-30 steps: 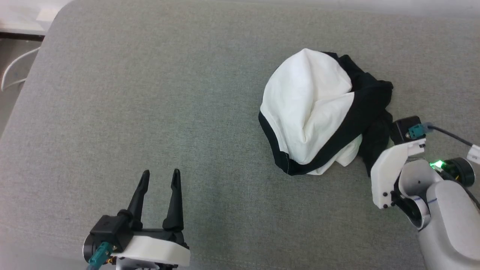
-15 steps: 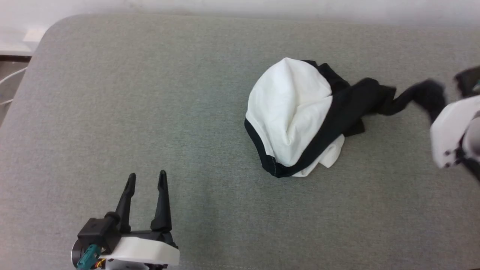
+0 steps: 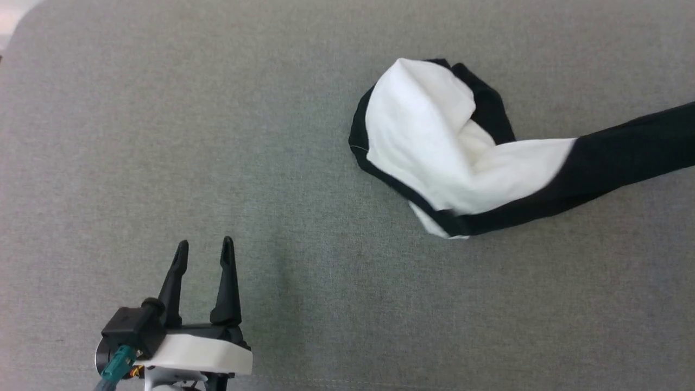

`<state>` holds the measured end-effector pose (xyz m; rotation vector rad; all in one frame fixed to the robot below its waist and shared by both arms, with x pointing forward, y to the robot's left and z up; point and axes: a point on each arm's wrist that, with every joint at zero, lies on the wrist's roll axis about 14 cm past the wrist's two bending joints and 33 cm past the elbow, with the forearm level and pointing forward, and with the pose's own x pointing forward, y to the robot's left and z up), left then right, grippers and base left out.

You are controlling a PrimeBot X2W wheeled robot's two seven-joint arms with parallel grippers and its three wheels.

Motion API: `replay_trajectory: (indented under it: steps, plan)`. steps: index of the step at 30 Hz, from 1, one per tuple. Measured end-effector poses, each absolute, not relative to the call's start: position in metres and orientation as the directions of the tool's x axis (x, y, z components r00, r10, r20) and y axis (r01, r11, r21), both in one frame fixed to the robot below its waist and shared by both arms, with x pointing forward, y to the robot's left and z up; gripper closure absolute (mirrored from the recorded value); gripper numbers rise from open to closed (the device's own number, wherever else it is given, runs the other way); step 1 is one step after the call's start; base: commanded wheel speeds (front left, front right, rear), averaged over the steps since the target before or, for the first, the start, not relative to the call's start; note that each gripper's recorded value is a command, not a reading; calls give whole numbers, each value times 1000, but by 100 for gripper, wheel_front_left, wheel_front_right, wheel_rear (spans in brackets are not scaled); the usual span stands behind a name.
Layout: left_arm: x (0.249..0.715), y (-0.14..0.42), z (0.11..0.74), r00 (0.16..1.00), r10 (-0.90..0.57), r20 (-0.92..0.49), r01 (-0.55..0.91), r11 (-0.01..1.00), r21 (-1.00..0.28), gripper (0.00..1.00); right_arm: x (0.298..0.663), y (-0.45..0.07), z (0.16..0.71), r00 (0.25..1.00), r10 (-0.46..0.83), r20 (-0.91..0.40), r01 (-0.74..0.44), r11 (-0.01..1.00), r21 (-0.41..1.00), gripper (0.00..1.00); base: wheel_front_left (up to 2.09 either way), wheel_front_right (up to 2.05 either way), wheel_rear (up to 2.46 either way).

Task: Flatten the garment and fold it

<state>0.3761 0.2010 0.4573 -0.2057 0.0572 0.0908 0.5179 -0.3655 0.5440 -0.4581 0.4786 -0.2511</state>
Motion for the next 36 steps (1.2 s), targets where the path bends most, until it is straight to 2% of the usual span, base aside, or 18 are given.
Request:
replay_trajectory:
  steps: [5,10,11,13,14,15,18,22,25,28,32,34,36]
  plan:
    - [384,199,446,993,69,-93,-86,976,-200,0,517,-404,536,830,-432,-353,190,813,-550,100,0,0,0]
    - [390,200,438,992,63,-112,-83,979,-188,0,518,-417,511,796,-472,-379,187,787,-588,98,0,0,0]
    - [391,201,437,991,64,-114,-85,979,-184,0,519,-417,505,794,-469,-386,184,791,-583,82,0,0,0]
    - [392,202,435,991,66,-118,-87,980,-179,0,521,-413,490,791,-458,-406,172,803,-571,61,0,0,0]
    - [392,202,433,990,65,-124,-87,980,-179,0,521,-409,480,787,-449,-424,161,812,-561,12,0,0,0]
    - [392,202,431,990,62,-130,-85,980,-180,0,521,-406,472,783,-440,-439,152,820,-551,0,0,0,0]
    - [390,202,427,988,62,-143,-88,980,-179,0,520,-399,453,767,-426,-480,128,834,-537,0,0,0,0]
    - [390,201,429,989,59,-137,-84,980,-182,0,522,-397,456,777,-413,-476,121,839,-530,0,0,0,0]
    - [389,200,435,991,56,-121,-78,980,-185,0,533,-382,474,819,-364,-442,113,860,-498,0,0,0,0]
    - [388,198,442,994,51,-101,-70,980,-189,0,550,-351,502,885,-267,-381,109,916,-387,0,0,0,0]
    - [384,194,451,996,44,-76,-59,977,-204,0,559,-284,522,926,-78,-369,-9,974,-228,0,0,0,0]
    - [380,193,455,997,44,-69,-57,976,-209,0,551,-244,516,906,29,-423,-107,981,-161,0,0,0,0]
    - [375,193,457,997,49,-65,-62,975,-214,0,534,-215,501,855,109,-506,-195,973,-120,0,0,0,0]
